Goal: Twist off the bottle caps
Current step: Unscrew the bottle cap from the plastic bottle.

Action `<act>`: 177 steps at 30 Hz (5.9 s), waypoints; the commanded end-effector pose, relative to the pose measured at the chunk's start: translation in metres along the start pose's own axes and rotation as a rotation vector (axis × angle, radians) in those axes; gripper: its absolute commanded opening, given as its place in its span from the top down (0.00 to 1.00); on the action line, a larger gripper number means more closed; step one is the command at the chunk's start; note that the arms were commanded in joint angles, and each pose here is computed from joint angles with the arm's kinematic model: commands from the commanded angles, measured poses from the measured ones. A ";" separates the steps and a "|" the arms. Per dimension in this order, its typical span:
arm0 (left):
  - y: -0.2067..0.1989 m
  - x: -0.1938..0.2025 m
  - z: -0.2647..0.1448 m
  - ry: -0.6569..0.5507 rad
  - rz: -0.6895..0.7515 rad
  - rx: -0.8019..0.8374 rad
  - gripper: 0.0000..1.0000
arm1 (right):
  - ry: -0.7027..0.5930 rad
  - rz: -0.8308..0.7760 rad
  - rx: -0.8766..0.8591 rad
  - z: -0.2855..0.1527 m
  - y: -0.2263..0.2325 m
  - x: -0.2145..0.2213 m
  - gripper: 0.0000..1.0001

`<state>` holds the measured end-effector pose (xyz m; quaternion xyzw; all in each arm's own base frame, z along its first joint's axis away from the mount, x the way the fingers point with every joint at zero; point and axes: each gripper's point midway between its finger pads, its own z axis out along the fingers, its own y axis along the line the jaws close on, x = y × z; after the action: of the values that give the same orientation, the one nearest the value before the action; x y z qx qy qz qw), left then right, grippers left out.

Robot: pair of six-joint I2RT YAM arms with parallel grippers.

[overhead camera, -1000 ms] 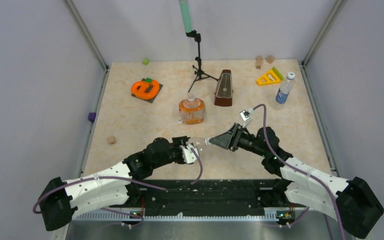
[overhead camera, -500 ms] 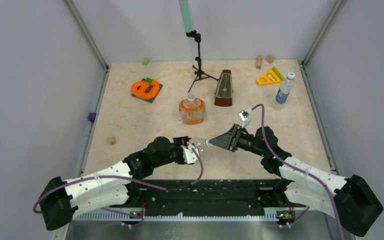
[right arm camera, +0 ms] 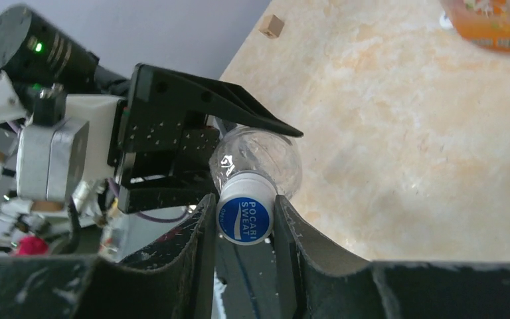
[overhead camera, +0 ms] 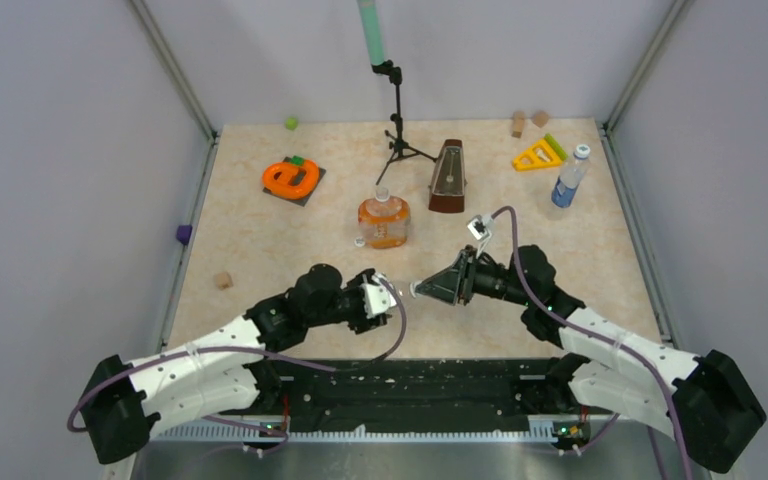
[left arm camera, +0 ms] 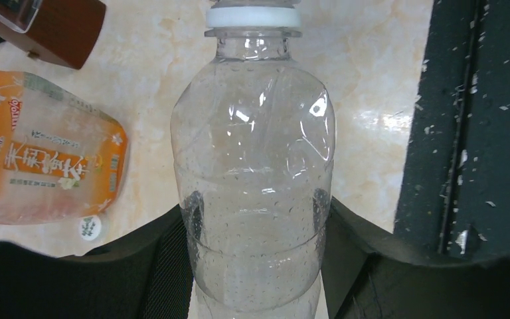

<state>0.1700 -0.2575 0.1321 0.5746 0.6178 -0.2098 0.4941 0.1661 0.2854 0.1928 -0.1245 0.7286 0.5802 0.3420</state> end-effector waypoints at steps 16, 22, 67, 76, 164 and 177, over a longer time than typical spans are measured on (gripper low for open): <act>-0.026 -0.091 -0.032 -0.265 -0.221 0.463 1.00 | 0.230 -0.627 -0.524 -0.013 0.077 0.018 0.93; -0.026 -0.104 -0.036 -0.297 -0.228 0.493 1.00 | 0.222 -0.677 -0.539 -0.017 0.078 0.020 0.92; 0.047 -0.052 -0.015 -0.124 0.195 -0.291 1.00 | -0.204 0.115 -0.010 -0.018 0.043 -0.049 0.31; 0.044 -0.048 -0.009 -0.084 0.213 -0.262 1.00 | -0.185 0.126 0.000 -0.008 0.035 -0.044 0.40; 0.044 -0.032 -0.011 -0.158 -0.144 -0.116 1.00 | 0.010 -0.261 -0.051 -0.006 0.046 -0.024 0.30; 0.057 -0.025 -0.014 -0.074 0.082 -0.370 1.00 | -0.246 0.082 0.034 -0.023 0.038 -0.049 0.32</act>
<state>0.1960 -0.2551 0.1613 0.5159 0.6212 -0.1487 0.5709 0.1591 0.2708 0.2305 -0.0958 0.7072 0.5795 0.3934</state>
